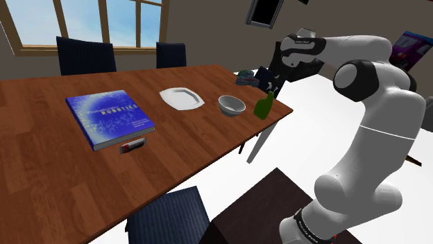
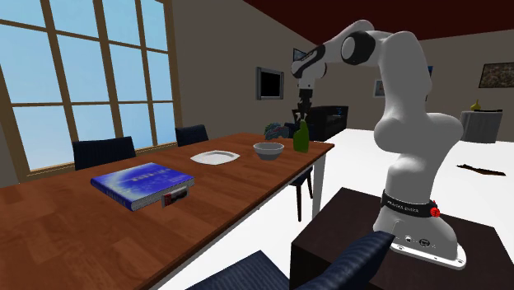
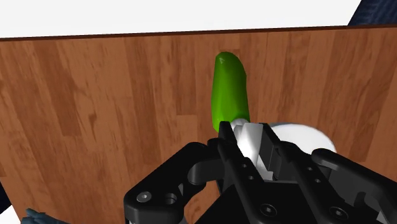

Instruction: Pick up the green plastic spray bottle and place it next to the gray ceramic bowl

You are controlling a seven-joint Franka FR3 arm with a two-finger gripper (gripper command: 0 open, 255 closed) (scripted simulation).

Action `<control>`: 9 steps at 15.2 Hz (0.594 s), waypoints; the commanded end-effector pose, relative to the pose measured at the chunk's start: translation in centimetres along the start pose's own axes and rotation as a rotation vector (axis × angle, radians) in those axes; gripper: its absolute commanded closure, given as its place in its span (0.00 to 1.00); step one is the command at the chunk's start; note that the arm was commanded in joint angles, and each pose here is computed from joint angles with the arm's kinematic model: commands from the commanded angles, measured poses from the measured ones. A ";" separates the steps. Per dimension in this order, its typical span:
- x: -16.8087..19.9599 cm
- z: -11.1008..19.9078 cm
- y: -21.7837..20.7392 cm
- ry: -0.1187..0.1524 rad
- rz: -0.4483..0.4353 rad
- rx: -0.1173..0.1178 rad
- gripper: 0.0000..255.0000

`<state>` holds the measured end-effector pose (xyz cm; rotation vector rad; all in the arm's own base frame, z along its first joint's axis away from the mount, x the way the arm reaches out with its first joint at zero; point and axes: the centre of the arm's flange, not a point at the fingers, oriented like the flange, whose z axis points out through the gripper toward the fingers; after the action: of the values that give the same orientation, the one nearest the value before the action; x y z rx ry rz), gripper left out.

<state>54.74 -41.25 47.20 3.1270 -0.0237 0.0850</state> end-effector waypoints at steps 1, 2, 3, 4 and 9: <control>0.1 1.0 -0.1 0.001 0.000 -0.001 1.00; 0.0 1.5 -0.1 0.001 0.000 -0.001 1.00; 0.0 2.0 -0.1 0.001 0.000 -0.001 1.00; 0.0 2.6 -0.1 0.001 0.000 -0.001 1.00; -0.1 3.6 -0.2 0.001 0.000 -0.001 1.00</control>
<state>54.88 -41.15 43.65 3.1268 -0.0239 0.0851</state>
